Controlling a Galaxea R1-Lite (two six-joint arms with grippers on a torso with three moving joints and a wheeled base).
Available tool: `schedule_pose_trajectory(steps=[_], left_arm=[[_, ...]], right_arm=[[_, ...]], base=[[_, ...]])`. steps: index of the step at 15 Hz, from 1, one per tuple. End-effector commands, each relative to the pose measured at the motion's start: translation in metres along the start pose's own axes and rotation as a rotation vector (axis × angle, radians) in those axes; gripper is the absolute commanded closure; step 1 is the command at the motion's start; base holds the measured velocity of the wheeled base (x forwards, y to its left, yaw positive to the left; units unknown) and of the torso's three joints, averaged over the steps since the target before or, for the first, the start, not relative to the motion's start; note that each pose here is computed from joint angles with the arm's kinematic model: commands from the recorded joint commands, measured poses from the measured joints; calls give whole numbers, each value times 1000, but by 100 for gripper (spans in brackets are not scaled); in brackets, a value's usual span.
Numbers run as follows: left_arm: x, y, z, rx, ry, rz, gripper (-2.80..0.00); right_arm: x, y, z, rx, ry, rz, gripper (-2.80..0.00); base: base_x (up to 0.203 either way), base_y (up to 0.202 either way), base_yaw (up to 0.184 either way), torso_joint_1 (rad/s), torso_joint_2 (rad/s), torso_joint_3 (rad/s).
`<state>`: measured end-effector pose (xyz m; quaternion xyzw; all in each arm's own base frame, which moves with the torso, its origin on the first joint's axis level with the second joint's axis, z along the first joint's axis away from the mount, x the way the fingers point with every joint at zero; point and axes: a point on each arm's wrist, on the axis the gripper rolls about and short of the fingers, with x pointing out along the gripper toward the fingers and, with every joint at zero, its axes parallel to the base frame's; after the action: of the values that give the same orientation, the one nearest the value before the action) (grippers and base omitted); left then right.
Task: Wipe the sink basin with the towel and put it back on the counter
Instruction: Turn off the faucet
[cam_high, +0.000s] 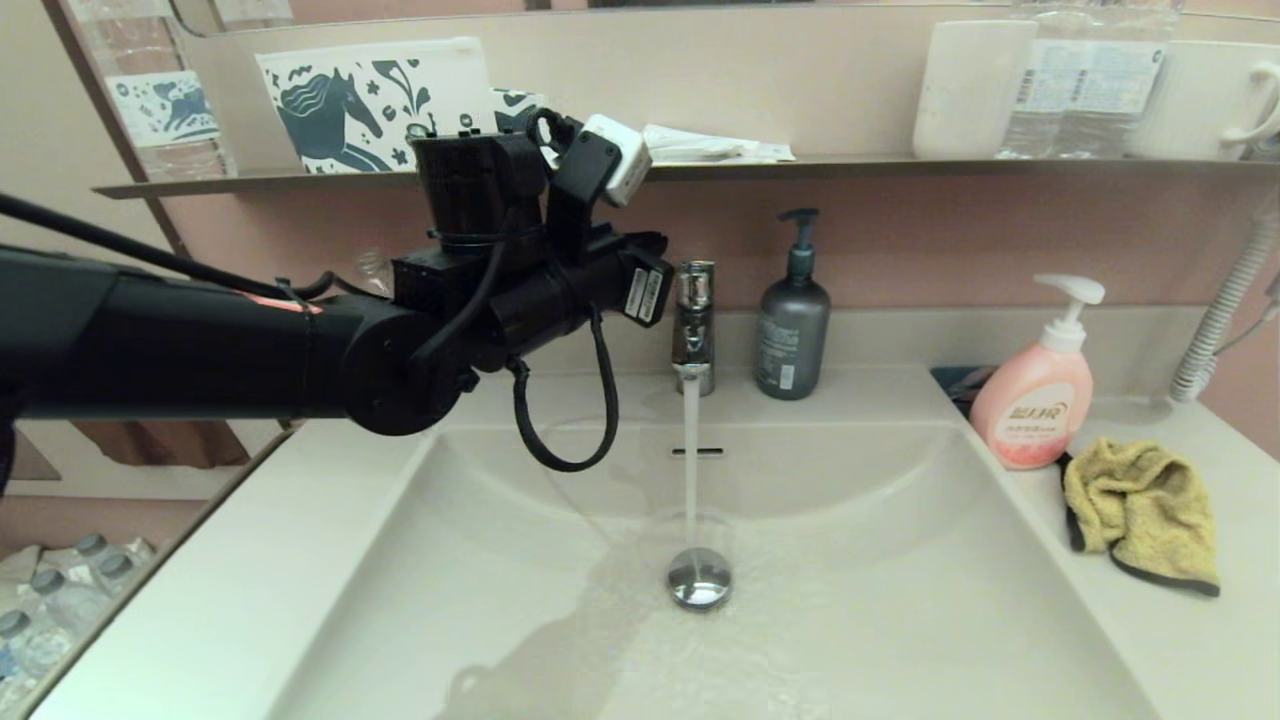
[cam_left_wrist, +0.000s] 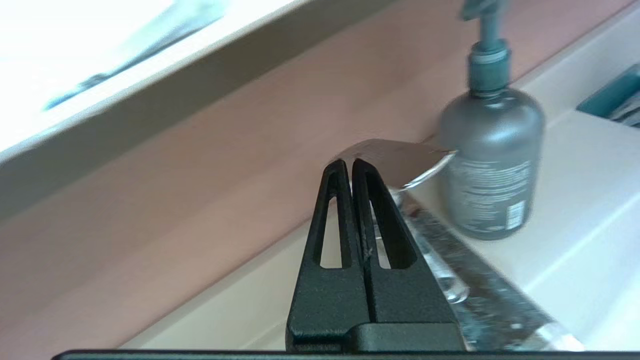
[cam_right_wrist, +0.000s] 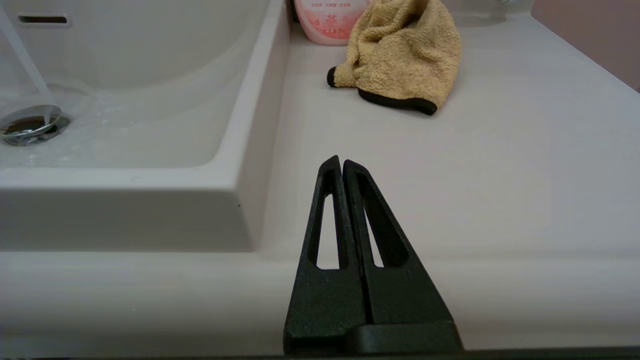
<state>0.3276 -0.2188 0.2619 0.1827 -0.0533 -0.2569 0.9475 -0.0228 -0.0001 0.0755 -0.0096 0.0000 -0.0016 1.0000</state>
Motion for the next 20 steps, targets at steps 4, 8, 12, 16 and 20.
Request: schedule_pose_trajectory(steps=[4,8,12,16,20], left_arm=[[11,-14,10,2,-23,-32,0],[29,-20,9,3,-12,-44,0],[34,-21,2,6,6,-45,0],[37,-24,-6,7,26,-52,0],[35,-29,-10,8,40,-67,0]], right_arm=[[0,0,0,0,0,0,0],[0,0,0,-1,0,0,0],[0,0,0,-1,0,0,0],[0,0,0,-1,0,0,0],[0,0,0,-1,0,0,0]], base=[[0,0,0,0,0,0],[0,0,0,0,0,0],[0,0,0,0,0,0],[0,0,0,0,0,0],[0,0,0,0,0,0]])
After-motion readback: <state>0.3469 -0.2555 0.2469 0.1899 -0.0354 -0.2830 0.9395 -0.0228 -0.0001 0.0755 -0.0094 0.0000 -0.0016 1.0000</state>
